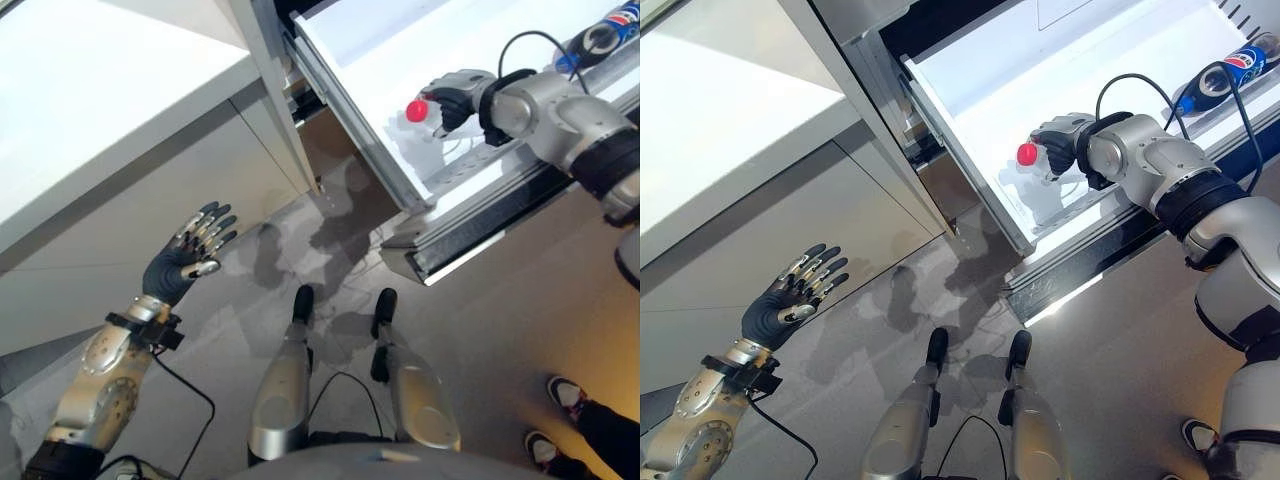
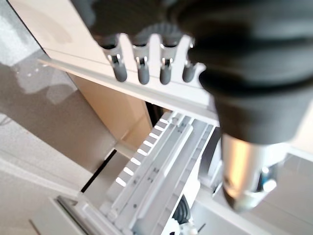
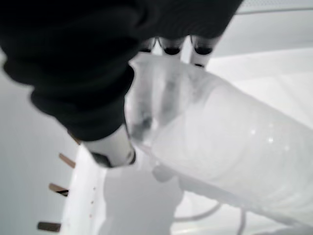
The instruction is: Take the drinks into the refrigerator
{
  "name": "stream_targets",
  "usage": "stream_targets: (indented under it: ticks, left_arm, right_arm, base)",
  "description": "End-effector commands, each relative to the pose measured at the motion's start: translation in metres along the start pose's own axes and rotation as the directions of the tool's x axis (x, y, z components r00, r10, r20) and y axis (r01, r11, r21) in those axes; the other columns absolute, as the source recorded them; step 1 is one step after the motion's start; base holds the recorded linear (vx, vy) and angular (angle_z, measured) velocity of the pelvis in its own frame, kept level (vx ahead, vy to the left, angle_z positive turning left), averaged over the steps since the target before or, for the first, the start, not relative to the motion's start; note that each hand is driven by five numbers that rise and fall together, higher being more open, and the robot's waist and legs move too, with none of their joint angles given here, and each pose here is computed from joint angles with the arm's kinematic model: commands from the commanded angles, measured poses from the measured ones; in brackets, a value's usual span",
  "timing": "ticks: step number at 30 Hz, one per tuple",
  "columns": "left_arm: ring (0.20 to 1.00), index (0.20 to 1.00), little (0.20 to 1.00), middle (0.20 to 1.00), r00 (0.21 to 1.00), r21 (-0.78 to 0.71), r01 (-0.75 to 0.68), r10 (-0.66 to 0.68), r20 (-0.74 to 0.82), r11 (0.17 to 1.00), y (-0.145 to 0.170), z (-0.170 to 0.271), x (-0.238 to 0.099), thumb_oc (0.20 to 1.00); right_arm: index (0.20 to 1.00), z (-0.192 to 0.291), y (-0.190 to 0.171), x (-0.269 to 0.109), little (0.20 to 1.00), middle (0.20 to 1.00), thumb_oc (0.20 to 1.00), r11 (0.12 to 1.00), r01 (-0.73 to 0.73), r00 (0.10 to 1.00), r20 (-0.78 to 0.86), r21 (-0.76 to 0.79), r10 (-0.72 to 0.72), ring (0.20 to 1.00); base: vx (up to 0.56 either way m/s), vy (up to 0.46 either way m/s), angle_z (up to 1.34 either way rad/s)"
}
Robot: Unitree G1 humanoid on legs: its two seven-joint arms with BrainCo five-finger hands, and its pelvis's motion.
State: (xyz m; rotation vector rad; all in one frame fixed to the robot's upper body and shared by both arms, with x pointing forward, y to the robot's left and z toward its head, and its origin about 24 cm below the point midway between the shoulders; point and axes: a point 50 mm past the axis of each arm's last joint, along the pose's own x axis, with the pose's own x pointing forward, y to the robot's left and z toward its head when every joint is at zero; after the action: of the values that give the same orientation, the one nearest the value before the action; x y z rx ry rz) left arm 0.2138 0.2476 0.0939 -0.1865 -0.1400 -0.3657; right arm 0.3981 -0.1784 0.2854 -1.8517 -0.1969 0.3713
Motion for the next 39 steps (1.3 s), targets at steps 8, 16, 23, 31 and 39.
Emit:
stream_targets:
  ticks: [8,16,23,31,39]
  left_arm:
    - [1.0,1.0,1.0,1.0,0.993,0.12,0.099,-0.106,0.05,0.988,-0.009,0.03,-0.004,1.0]
    - [1.0,1.0,1.0,1.0,0.99,0.123,0.131,-0.137,0.036,0.984,-0.011,0.031,-0.001,1.0]
    - [1.0,1.0,1.0,1.0,0.99,0.114,0.136,-0.139,0.021,0.984,-0.009,0.029,-0.002,1.0]
    - [1.0,1.0,1.0,1.0,0.999,0.078,0.026,-0.029,0.028,0.997,-0.001,0.009,-0.012,1.0]
    - [1.0,1.0,1.0,1.0,0.991,0.094,-0.109,0.101,0.089,0.99,0.006,0.006,-0.028,1.0]
  right_arm:
    - [1.0,-0.014,-0.049,-0.016,1.0,1.0,1.0,0.99,0.112,0.991,-0.058,-0.087,-0.117,1.0]
    - [1.0,-0.014,-0.055,-0.019,1.0,1.0,1.0,0.987,0.131,0.989,-0.052,-0.09,-0.136,1.0]
    - [1.0,-0.017,-0.091,-0.056,1.0,1.0,1.0,0.933,0.35,0.934,0.039,0.083,-0.354,1.0]
    - [1.0,-0.058,-0.054,-0.147,1.0,1.0,1.0,0.807,0.58,0.813,-0.018,0.114,-0.582,1.0]
    - [1.0,-0.074,0.066,-0.218,1.0,1.0,1.0,0.799,0.596,0.783,-0.283,0.083,-0.554,1.0]
  base:
    - [0.0,0.001,0.0]
    - [-0.01,0.003,0.03]
    - [0.01,0.012,0.03]
    - [0.08,0.079,0.08]
    - [0.08,0.07,-0.31]
